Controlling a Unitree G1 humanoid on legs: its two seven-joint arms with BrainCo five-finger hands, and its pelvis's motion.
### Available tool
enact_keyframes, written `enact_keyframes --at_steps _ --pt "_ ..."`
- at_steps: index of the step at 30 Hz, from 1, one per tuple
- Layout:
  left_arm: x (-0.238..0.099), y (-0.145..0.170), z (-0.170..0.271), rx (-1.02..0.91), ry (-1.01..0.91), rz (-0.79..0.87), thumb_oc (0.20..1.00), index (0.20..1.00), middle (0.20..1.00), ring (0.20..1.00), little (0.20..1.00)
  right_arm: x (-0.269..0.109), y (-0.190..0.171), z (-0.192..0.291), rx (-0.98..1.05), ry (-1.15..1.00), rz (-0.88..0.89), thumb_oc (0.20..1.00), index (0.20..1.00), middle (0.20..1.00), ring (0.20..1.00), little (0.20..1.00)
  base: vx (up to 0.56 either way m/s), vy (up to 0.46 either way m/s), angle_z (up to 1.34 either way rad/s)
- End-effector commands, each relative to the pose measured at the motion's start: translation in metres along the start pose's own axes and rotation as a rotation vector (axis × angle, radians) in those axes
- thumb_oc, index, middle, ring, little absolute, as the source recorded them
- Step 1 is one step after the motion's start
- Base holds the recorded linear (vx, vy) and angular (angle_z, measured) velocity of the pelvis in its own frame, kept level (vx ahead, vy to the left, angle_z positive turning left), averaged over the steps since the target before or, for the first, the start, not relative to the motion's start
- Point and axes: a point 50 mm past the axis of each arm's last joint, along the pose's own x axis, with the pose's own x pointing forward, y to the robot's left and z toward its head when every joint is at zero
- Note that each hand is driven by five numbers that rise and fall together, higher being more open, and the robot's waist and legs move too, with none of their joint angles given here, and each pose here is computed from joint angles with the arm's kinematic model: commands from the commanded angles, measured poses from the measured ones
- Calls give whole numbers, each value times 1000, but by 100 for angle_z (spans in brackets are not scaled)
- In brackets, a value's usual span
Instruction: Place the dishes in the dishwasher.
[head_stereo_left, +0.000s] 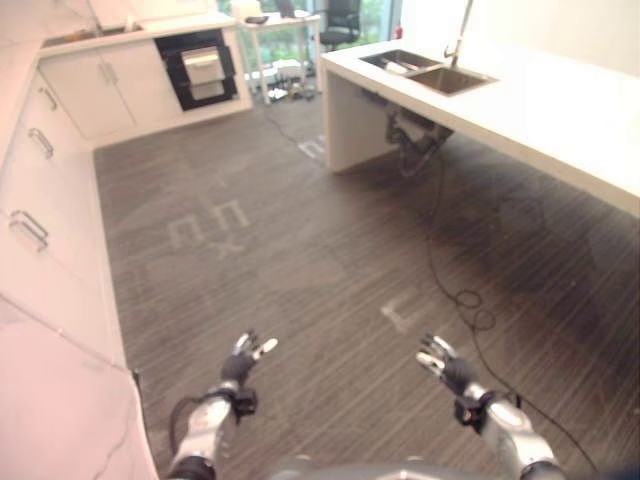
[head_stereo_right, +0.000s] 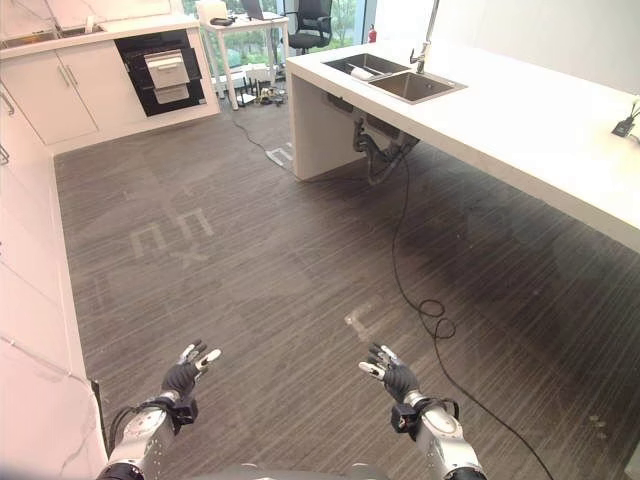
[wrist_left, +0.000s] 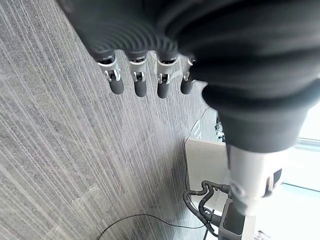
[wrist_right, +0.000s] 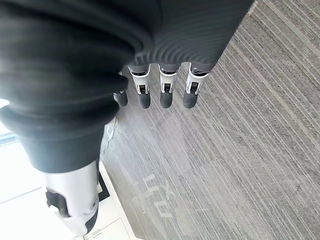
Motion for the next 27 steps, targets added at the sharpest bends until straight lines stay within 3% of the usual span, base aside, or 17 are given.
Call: enact_keyframes --at_steps 1,27 --pt "3 2 23 2 -100 -17 1000 1000 1000 1000 1000 1 0 21 -56 -87 9 1000 1000 1000 1000 1000 0 0 0" --pt "-4 11 44 -118 -227 19 1000 1000 1000 1000 1000 -7 3 42 -131 -195 3 1000 1000 1000 1000 1000 7 -8 0"
